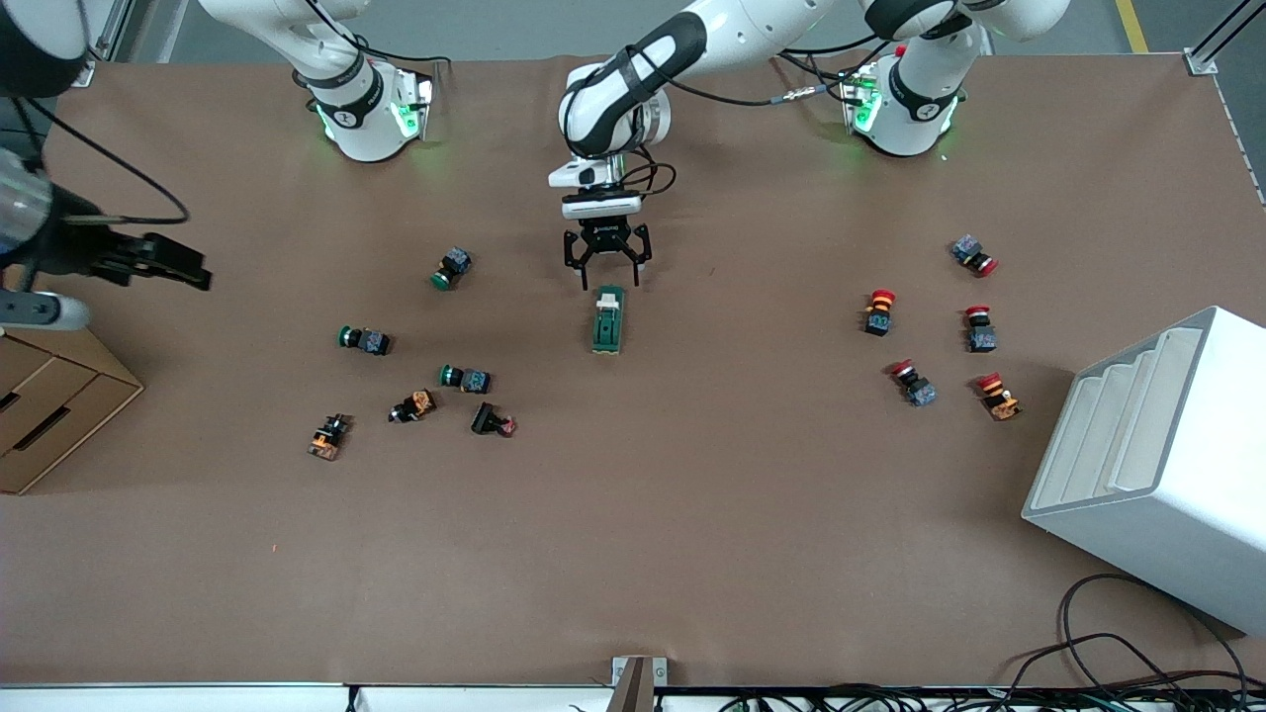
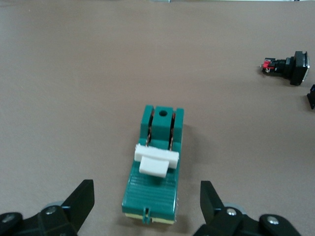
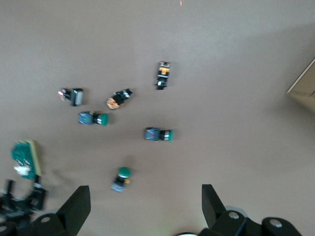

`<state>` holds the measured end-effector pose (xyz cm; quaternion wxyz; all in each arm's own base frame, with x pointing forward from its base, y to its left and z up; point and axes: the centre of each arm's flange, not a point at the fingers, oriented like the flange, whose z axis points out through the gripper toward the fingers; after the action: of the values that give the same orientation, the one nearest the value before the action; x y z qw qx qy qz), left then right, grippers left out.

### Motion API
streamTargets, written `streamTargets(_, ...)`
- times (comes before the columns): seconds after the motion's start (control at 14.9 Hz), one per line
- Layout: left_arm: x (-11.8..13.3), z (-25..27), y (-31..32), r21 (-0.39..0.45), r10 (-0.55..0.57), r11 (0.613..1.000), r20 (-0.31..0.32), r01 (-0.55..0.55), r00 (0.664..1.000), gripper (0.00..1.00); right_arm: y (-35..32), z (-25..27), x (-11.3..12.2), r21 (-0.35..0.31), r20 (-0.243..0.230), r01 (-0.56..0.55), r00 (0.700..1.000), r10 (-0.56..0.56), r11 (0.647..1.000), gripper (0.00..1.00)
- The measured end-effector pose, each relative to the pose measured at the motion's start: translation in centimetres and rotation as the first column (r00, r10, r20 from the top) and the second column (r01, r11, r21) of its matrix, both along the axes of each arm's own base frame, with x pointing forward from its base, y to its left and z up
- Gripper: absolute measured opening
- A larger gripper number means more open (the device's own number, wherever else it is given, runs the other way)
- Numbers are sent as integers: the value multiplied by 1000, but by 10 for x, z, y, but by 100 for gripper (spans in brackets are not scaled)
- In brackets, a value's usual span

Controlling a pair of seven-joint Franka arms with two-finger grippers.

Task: Close load switch with both arms
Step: 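Lower the left gripper to the white handle while the right gripper approaches, then grasp the white handle with the left gripper while the right gripper holds the base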

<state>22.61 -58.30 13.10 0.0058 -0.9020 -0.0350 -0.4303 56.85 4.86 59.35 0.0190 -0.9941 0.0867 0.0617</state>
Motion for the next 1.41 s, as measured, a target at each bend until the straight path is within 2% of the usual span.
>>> streamTargets(0.2,-9,-15,2,4,-13,1000,18,13,1000,96,66,-21,6,-18,3,126,992,-126,992,100)
streamTargets(0.47,-4,-37,11,22,-48,999,122,46,991,96,143,-66,14,-51,-3,259,966,-259,965,100)
streamTargets(0.74,-4,-53,17,9,-44,999,181,43,983,100,206,-116,21,-56,17,365,931,-364,929,100)
streamTargets(0.94,-10,-55,16,18,-51,999,192,49,980,100,252,-157,17,-48,-18,414,910,-415,909,100)
streamTargets(1.14,-16,-59,16,23,-51,999,213,47,976,100,302,-193,7,-40,-7,488,873,-488,872,100)
streamTargets(1.41,-23,-68,18,25,-63,998,271,58,960,100,365,-252,-35,-19,23,557,830,-557,830,100)
